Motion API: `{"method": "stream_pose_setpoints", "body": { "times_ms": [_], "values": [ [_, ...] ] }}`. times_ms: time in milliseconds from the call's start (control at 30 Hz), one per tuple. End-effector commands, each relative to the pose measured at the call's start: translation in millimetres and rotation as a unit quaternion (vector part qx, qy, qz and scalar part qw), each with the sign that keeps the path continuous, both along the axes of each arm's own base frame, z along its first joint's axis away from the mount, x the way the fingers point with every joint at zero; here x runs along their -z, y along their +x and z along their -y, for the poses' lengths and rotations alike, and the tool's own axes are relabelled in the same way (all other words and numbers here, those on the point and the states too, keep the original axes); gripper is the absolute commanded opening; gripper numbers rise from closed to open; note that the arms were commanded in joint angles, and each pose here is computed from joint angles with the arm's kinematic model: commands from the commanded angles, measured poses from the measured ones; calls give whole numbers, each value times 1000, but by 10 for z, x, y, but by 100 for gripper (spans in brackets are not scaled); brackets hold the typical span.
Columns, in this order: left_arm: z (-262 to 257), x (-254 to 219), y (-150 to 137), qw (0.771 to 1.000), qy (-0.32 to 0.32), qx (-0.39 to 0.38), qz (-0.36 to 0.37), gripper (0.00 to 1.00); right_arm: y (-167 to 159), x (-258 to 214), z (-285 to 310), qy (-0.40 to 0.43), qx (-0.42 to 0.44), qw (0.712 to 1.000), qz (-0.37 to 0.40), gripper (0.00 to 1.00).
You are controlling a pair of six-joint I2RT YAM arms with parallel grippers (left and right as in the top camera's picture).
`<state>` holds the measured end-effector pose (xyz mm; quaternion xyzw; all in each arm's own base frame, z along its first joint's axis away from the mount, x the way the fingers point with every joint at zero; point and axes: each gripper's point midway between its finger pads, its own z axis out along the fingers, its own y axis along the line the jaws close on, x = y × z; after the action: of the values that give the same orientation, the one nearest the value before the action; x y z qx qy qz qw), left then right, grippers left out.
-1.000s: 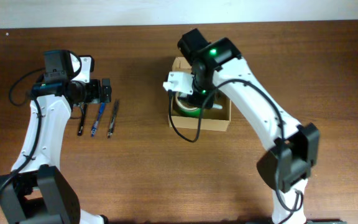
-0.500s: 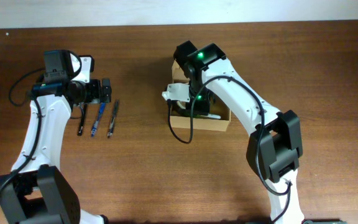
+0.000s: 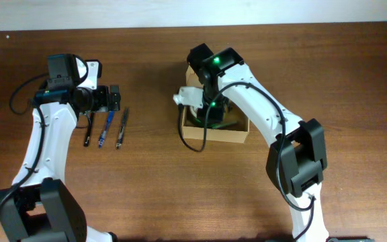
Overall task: Pack container
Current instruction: 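Lower the black marker into the box and release it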
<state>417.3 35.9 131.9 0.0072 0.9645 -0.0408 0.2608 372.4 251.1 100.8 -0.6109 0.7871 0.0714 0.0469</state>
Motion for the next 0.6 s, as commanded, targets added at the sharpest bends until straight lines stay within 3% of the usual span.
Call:
{"method": "stream_pose_setpoints", "body": {
  "times_ms": [0,33,100,300,567],
  "values": [
    [-16,-39,47,1000,4,6,7,99,317,-300,-241,61,142,987,37,27],
    [-16,-39,47,1000,4,6,7,99,450,-343,-313,86,208,973,45,14],
    [-16,-39,47,1000,4,6,7,99,535,-368,-354,103,250,962,47,4],
    [-16,-39,47,1000,4,6,7,99,793,-422,-340,117,331,932,86,4],
    [-16,-39,47,1000,4,6,7,99,764,-304,-279,96,335,934,83,4]
  ]
}}
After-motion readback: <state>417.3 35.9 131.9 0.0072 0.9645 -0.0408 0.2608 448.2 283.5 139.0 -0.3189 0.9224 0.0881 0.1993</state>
